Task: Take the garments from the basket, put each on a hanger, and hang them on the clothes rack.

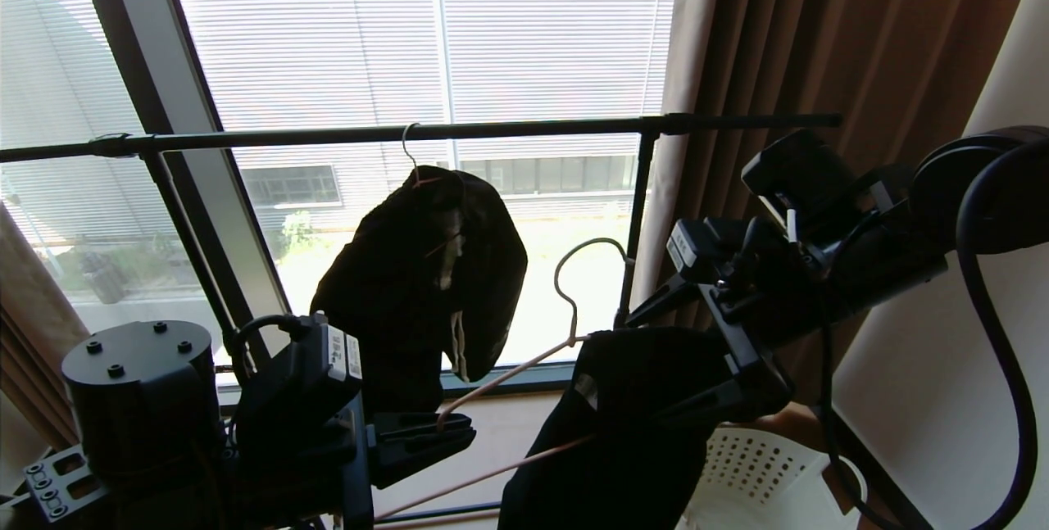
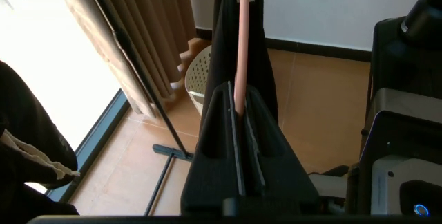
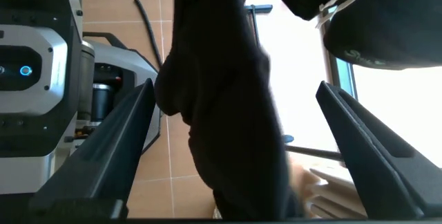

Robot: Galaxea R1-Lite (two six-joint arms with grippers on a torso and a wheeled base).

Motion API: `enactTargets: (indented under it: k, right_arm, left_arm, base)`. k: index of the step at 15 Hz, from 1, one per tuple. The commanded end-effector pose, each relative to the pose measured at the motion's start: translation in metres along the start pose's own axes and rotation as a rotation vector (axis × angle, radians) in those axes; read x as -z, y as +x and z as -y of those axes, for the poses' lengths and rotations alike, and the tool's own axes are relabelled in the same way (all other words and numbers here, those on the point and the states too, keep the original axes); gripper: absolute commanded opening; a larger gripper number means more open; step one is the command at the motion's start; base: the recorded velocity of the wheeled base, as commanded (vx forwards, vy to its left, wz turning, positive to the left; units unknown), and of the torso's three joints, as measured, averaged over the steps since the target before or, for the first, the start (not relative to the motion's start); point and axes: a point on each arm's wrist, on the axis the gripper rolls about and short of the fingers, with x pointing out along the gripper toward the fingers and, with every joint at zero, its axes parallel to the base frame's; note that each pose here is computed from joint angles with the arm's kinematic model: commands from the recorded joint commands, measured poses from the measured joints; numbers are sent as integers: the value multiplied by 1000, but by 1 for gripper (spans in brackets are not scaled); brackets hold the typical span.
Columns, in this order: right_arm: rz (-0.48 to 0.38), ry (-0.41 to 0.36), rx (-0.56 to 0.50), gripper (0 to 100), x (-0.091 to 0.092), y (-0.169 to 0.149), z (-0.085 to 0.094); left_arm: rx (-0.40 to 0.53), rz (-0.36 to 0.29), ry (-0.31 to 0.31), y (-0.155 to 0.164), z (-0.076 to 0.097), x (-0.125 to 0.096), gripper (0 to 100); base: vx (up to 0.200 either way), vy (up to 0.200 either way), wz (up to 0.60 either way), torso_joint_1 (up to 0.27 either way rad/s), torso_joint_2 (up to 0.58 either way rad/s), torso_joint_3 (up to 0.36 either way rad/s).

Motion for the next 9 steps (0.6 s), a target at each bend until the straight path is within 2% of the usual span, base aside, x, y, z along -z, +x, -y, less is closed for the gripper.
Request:
enactTargets:
  k: [1,3,4,9]
  right_arm:
    - [-3,8,-8,100,2,3,1]
    - [-9,15,-16,100,5,6,1]
    - [-6,11,-12,0,5,6,1]
    - [13,11,-15,0,4,5,2]
  left_arm:
    - [2,0,0,2,-1,0,0]
    - [2,0,0,2,-1,0,0]
    - [2,0,0,2,-1,0,0]
    - [2,-2,-5,5,-3,0,0]
  base:
    - [0,0,0,0,0,0]
    - [0,0,0,0,0,0]
    - [0,0,0,0,0,0]
    - [0,0,0,0,0,0]
